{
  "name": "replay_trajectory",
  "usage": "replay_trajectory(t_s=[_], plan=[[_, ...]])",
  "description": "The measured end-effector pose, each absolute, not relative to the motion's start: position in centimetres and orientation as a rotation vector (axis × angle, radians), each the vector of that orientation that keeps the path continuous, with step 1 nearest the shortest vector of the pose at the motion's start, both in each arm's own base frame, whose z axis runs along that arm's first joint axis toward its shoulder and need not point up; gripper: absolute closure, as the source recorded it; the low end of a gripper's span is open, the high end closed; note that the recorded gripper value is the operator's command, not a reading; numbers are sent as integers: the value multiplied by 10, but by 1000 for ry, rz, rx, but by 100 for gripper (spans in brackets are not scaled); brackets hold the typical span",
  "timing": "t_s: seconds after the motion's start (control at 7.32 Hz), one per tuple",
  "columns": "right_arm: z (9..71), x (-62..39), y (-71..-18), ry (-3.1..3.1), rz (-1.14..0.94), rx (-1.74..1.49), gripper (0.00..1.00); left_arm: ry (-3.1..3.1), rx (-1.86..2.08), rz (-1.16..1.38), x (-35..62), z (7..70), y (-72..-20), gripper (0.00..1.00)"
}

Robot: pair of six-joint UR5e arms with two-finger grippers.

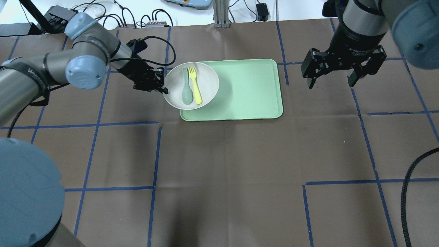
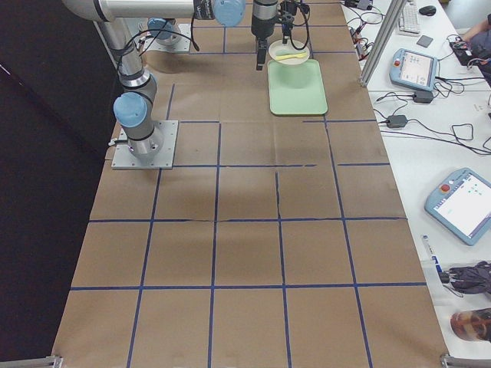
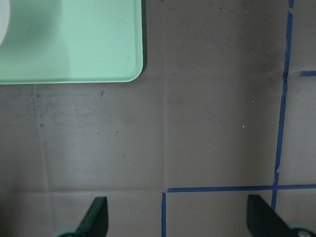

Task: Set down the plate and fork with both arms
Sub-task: 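Lift and carry the plate with the left gripper onto the green tray, then lower the plate onto the tray and open the left gripper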

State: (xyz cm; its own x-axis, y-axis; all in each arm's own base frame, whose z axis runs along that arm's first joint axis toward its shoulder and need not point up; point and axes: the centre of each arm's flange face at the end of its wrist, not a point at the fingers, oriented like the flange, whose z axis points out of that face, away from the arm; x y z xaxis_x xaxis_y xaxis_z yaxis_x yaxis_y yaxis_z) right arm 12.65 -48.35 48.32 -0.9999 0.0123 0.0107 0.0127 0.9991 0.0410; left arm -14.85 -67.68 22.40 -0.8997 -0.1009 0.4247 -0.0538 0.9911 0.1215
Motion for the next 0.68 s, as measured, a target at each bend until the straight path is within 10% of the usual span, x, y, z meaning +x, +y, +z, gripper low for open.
replay_trajectory(t_s=[0.68], plan=[[483, 127, -484, -3130, -64, -20, 0, -2705, -16, -159, -224, 191, -708, 100]])
